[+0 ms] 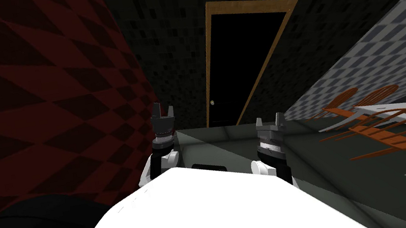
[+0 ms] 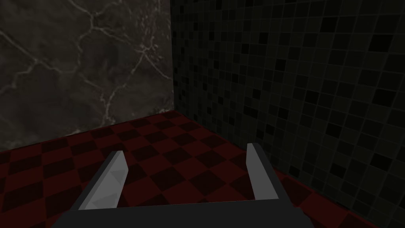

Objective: Pull the door open

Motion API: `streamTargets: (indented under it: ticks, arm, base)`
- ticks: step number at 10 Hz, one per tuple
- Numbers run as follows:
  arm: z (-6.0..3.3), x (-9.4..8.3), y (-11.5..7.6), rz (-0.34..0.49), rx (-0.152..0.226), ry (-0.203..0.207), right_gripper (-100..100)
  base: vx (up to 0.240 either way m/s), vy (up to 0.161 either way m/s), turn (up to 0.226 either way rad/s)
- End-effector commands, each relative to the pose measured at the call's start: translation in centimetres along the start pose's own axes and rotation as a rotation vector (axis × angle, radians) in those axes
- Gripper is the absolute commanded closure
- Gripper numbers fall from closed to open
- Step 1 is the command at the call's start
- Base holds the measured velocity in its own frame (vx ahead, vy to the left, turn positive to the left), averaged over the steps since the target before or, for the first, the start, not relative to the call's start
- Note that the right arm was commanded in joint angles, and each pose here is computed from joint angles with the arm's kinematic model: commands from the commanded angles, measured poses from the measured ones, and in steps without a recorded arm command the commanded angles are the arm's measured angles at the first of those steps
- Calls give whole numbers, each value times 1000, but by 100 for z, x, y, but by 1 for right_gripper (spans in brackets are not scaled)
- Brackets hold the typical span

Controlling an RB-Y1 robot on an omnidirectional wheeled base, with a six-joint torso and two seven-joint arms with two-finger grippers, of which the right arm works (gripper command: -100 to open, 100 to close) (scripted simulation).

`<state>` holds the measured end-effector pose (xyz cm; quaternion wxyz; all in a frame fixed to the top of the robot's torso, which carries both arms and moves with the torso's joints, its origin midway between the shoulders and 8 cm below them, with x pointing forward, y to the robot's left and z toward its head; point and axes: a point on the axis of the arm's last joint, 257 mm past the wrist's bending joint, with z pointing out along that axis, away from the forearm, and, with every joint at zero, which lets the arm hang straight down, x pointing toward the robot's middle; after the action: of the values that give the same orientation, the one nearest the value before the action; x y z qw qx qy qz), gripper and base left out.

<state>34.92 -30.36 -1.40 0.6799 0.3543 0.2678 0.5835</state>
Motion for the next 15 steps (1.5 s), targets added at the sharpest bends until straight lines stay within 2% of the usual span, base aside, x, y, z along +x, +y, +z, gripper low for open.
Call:
streamTargets:
  ticks: [1, 9, 12, 15]
  arm:
    - [-17, 36, -113, -42, 14, 22, -100]
    - [-111, 159, -580, -213, 63, 105, -100]
    - [-174, 214, -824, -304, 85, 148, -100]
    - [-220, 248, -983, -362, 98, 177, -100]
  base:
    - [87, 28, -40]
    - [121, 37, -30]
    - [112, 56, -36]
    - [122, 44, -32]
